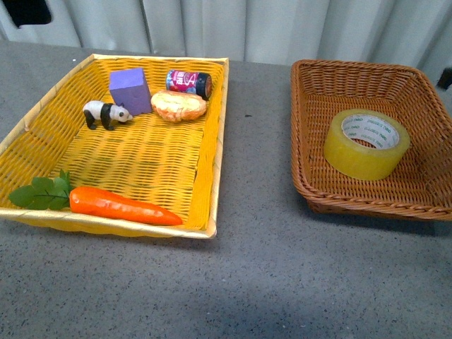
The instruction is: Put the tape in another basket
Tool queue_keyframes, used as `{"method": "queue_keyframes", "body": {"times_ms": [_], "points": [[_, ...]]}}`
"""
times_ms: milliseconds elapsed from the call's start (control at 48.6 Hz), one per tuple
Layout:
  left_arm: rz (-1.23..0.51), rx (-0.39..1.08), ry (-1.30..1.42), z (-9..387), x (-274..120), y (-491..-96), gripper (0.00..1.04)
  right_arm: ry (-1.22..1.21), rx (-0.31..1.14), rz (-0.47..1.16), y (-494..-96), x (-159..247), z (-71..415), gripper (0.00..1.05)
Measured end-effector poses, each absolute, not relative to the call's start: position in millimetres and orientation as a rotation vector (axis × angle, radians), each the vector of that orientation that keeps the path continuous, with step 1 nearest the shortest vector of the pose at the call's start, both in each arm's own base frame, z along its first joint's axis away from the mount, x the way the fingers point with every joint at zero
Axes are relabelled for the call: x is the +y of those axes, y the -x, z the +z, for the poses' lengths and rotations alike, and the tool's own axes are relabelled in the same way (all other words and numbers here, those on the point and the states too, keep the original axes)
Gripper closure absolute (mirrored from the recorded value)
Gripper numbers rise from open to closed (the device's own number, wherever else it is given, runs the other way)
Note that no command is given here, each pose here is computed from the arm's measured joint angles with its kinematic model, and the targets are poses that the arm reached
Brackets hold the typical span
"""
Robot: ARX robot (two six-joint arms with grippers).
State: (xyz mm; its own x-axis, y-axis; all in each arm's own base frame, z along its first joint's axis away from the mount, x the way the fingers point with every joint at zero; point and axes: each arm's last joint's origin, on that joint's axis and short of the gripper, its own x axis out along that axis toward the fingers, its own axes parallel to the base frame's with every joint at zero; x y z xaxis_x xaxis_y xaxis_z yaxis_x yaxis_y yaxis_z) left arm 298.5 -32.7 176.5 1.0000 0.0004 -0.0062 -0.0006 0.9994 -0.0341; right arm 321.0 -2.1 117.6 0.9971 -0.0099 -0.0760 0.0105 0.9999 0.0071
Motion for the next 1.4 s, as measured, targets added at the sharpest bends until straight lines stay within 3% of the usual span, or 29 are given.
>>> {"method": "queue_keyframes", "body": {"times_ms": [103,247,659,1400], "points": [[-0.003,0.004,0.022,175.2,-26.5,-278.5,0.75,-0.004,-0.013,-0.008,-300.1,-1.5,138.8,0.79],[0.003,-0.004,0.018,167.7,-18.7,-251.2,1.01,-0.002,0.013,0.003,-267.8,0.7,139.0,1.04],[0.003,0.013,0.008,161.7,-0.1,-189.7,1.01,0.001,0.036,-0.002,-201.9,-0.2,152.9,1.04],[0.000,-0.004,0.008,167.8,-0.1,-140.6,1.01,0.001,0.012,-0.001,-144.2,0.0,162.8,1.04]]}}
